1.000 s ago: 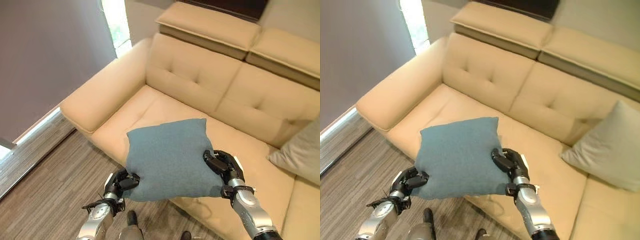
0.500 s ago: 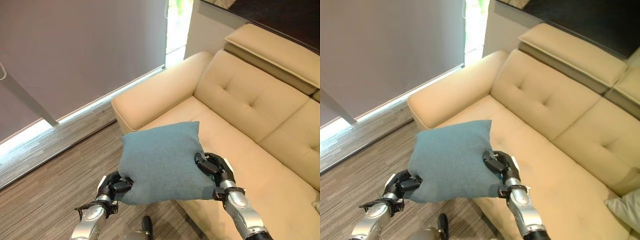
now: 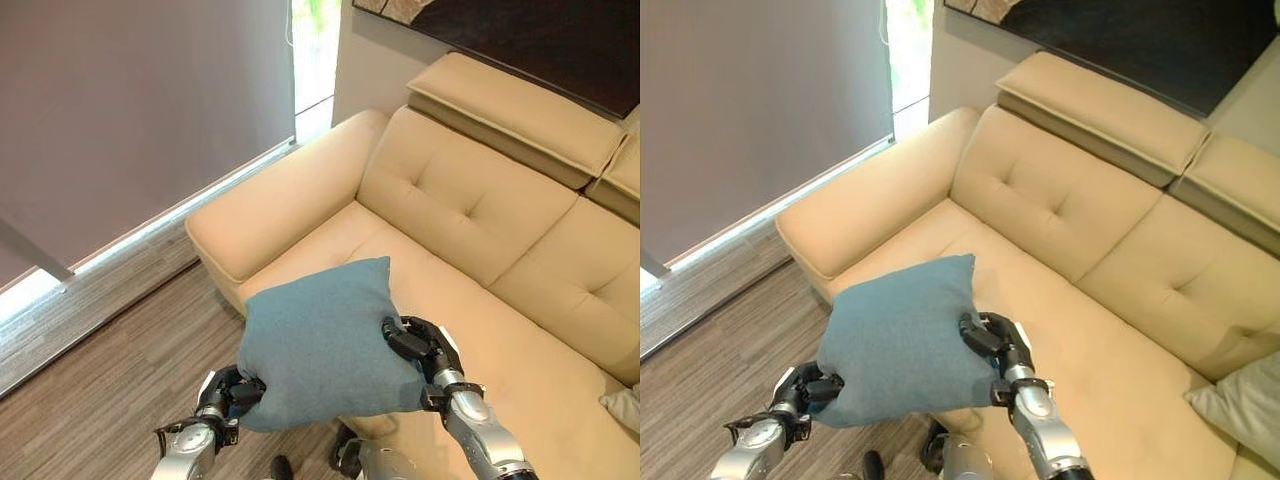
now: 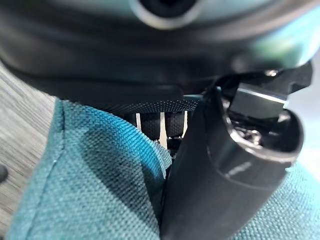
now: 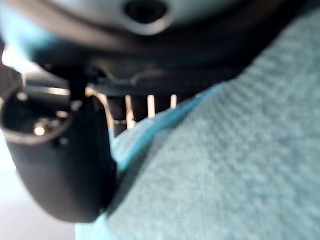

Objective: Pick up all the scattered cushions and arrange them neatly on the sofa.

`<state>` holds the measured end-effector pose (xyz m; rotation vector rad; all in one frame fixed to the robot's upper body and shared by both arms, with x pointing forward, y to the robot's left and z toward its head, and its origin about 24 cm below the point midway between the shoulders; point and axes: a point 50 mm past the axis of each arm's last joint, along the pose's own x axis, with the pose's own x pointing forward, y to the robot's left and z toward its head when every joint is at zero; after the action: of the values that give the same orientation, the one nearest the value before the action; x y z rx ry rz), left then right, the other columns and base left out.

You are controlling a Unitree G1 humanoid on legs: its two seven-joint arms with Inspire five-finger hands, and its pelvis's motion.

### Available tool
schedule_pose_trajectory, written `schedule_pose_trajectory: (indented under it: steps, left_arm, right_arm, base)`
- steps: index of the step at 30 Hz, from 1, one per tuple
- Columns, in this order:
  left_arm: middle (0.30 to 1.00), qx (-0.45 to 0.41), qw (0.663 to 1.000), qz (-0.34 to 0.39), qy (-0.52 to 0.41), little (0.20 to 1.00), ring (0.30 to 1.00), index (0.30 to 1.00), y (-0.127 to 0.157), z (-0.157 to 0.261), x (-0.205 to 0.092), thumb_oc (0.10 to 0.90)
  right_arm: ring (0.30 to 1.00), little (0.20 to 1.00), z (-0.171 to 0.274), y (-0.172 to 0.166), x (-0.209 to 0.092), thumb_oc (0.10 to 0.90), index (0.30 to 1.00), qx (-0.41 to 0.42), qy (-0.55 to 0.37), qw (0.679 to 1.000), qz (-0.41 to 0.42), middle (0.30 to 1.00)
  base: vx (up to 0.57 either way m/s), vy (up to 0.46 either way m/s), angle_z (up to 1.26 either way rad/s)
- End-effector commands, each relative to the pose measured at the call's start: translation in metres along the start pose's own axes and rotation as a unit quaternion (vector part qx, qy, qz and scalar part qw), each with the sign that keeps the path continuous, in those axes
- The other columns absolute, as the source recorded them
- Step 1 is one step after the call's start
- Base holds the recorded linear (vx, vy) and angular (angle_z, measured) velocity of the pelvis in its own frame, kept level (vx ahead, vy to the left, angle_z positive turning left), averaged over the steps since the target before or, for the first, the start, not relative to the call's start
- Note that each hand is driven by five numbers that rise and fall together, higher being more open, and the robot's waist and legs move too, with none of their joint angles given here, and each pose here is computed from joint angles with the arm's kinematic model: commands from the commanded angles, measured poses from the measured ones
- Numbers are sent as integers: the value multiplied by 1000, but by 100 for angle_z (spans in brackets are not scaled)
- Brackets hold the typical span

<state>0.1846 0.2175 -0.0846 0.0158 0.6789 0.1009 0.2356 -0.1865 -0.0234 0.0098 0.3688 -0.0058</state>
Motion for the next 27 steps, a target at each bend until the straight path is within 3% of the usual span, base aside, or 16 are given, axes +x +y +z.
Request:
schedule_pose_trajectory:
  steps: [1, 5, 16, 22, 27]
  left_arm:
    - [300, -22, 982, -102, -156, 300, 300, 300, -51, 64, 0, 400]
    - [300, -42, 982, -78, -168, 300, 300, 300, -48, 70, -1, 400]
    - [300, -65, 978, -31, -197, 300, 300, 300, -34, 85, 2, 400]
    - [300, -51, 981, -34, -184, 300, 300, 300, -38, 80, 6, 400]
    - [300, -20, 982, -6, -188, 300, 300, 300, -25, 86, 11, 400]
  right_arm:
    - [300, 300, 66, 46, 2, 400, 300, 57, -156, 980, 111, 300]
    - [300, 300, 67, 43, 3, 400, 300, 57, -158, 980, 105, 300]
    - [300, 300, 69, 34, 11, 400, 300, 24, -153, 984, 92, 300]
    - [300, 300, 60, 19, 4, 400, 300, 7, -145, 987, 74, 300]
    - [300, 300, 75, 5, 8, 400, 300, -45, -171, 983, 42, 300]
  base:
    - [144, -213, -55]
    - [45, -198, -83]
    - [128, 120, -94]
    - [204, 166, -20]
    - [140, 128, -15]
